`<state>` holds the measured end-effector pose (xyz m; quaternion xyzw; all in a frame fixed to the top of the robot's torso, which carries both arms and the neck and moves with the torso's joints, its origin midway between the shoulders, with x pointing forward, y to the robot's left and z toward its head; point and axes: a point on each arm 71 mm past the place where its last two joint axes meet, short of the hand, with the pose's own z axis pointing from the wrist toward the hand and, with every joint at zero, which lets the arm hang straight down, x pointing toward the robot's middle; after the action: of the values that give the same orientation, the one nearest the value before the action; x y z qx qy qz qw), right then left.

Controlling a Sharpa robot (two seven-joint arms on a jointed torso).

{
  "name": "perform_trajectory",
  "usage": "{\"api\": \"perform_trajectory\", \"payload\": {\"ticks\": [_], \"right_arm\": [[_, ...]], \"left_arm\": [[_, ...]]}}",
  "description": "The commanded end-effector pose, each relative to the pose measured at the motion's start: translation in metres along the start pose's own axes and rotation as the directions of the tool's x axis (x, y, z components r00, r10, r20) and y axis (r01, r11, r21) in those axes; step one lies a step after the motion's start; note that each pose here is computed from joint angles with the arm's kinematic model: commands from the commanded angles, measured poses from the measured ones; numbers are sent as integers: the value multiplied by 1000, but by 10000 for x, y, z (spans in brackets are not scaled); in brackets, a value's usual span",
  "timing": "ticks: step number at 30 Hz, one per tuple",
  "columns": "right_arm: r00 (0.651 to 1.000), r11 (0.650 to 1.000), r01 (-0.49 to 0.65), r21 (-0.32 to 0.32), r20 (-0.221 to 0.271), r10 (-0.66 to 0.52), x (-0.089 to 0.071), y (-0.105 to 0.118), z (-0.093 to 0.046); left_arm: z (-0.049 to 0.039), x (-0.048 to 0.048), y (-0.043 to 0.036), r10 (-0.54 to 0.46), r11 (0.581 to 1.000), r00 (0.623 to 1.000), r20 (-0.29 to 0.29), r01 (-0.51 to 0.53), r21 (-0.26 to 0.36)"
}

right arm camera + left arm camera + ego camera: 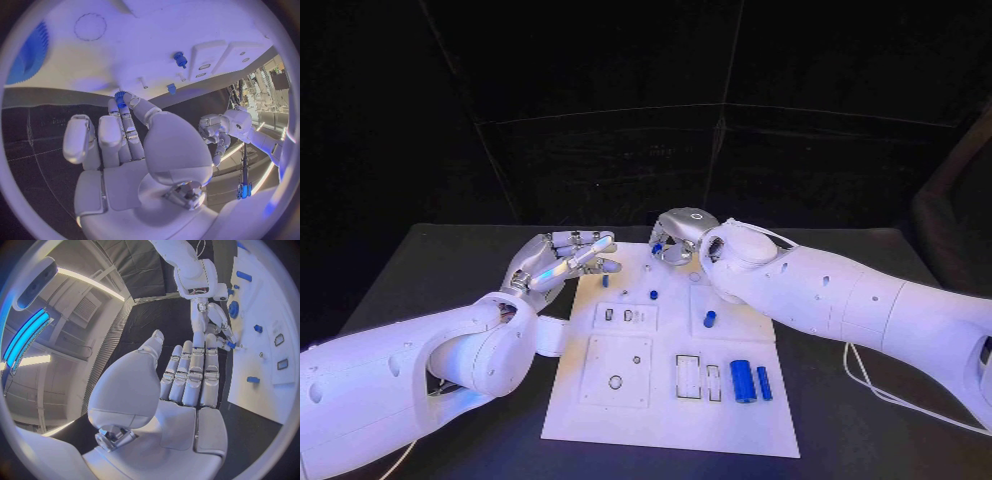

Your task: Assemble the parts on the task board

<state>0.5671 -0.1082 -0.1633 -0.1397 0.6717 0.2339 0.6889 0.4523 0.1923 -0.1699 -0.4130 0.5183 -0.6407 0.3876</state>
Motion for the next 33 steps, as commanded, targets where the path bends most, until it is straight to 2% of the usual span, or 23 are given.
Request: {"api": "perform_trajectory", "payload": {"ticks": [1,9,20,28,33], "right_arm": [[1000,1000,8,-4,3,-8,-15,11,12],[1000,1000,14,9,-13,-14,2,5,39],[1000,1000,18,5,-7,-18,-6,32,69],[1000,1000,18,-4,-22,-18,-5,38,70],[1000,1000,15,0,11,-15,-34,27,60]], "left_arm": [[7,16,-16,-3,1000,1000,-15,3,8],[10,24,-15,-4,1000,1000,-18,4,7],[15,23,-15,-4,1000,1000,-19,4,6],[17,16,-15,-3,1000,1000,-17,3,6],[17,10,-15,-2,1000,1000,-15,2,6]]}}
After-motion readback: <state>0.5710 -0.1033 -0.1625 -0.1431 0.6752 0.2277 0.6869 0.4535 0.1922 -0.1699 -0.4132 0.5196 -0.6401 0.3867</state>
